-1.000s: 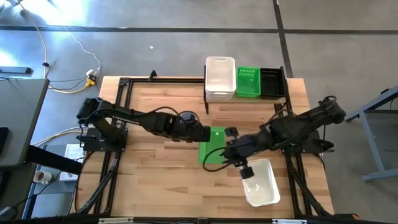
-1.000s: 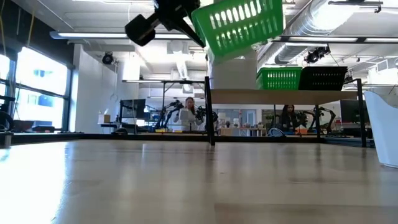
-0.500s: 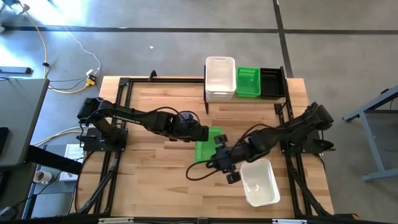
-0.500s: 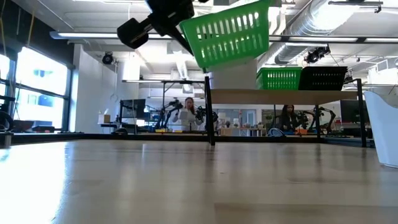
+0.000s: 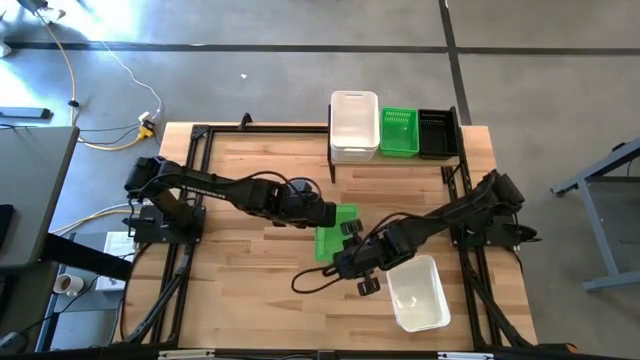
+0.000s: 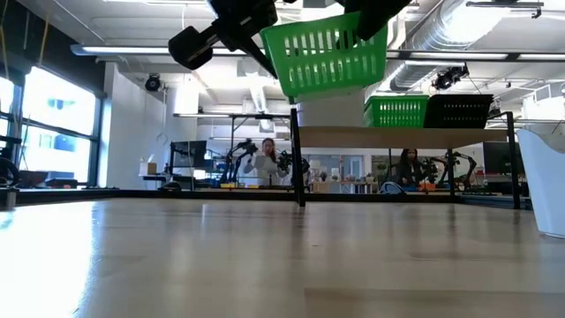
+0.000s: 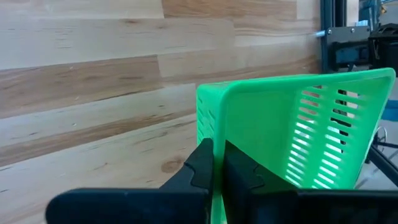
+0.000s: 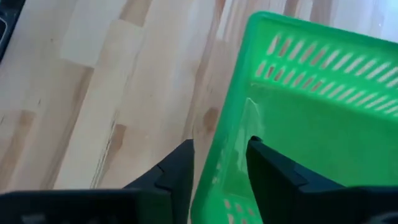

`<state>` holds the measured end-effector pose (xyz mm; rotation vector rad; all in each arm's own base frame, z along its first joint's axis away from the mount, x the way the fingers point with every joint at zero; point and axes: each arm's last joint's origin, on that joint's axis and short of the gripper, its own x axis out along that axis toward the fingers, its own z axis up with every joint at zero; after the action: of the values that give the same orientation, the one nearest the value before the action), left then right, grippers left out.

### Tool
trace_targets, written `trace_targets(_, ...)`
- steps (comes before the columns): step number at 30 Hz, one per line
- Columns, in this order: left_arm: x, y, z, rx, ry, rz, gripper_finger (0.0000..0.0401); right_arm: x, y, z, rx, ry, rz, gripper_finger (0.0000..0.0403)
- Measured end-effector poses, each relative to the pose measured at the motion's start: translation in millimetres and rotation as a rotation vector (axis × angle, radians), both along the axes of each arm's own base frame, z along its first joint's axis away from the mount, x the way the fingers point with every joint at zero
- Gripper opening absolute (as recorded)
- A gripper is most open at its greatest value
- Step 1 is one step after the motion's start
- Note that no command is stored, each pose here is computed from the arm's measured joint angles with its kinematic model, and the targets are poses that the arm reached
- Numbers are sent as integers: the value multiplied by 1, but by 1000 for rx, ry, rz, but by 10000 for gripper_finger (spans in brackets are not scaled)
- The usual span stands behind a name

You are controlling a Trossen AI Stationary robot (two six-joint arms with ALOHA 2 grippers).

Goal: Stack baskets on shelf by color
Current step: Stack the green bin on top of the green bin

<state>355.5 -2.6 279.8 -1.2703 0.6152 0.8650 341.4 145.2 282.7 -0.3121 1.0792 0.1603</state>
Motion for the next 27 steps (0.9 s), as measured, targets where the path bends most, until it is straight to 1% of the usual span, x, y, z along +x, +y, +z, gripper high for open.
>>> trace_targets(3, 0, 0, 0, 3, 0, -5, 3, -1, 0, 1, 7, -2, -20, 97)
trace_targets(7, 0, 0, 0, 19, 5, -27, 5, -1, 0, 1, 27, 3, -43, 25)
trace_targets(8, 0, 0, 0, 24, 8, -31, 7, -1, 0, 1, 27, 4, -46, 14)
trace_targets(9, 0, 0, 0, 31, 13, -32, 10, -1, -1, 1, 26, 4, -49, 9)
trace_targets(12, 0, 0, -1, 47, 18, -44, 20, -2, -1, 1, 24, 1, -76, 14)
trace_targets(14, 0, 0, -1, 50, 21, -49, 28, -2, -1, 1, 22, 6, -87, 7)
trace_targets(18, 0, 0, -1, 84, 35, -97, 47, -3, -2, 0, 30, 14, -106, 5)
trace_targets(23, 0, 2, -1, 106, 42, -121, 79, -5, -3, -1, 47, 43, -146, 2)
trace_targets(27, 0, 10, -1, 141, 58, -148, 109, -8, -4, -2, 51, 71, -189, 1)
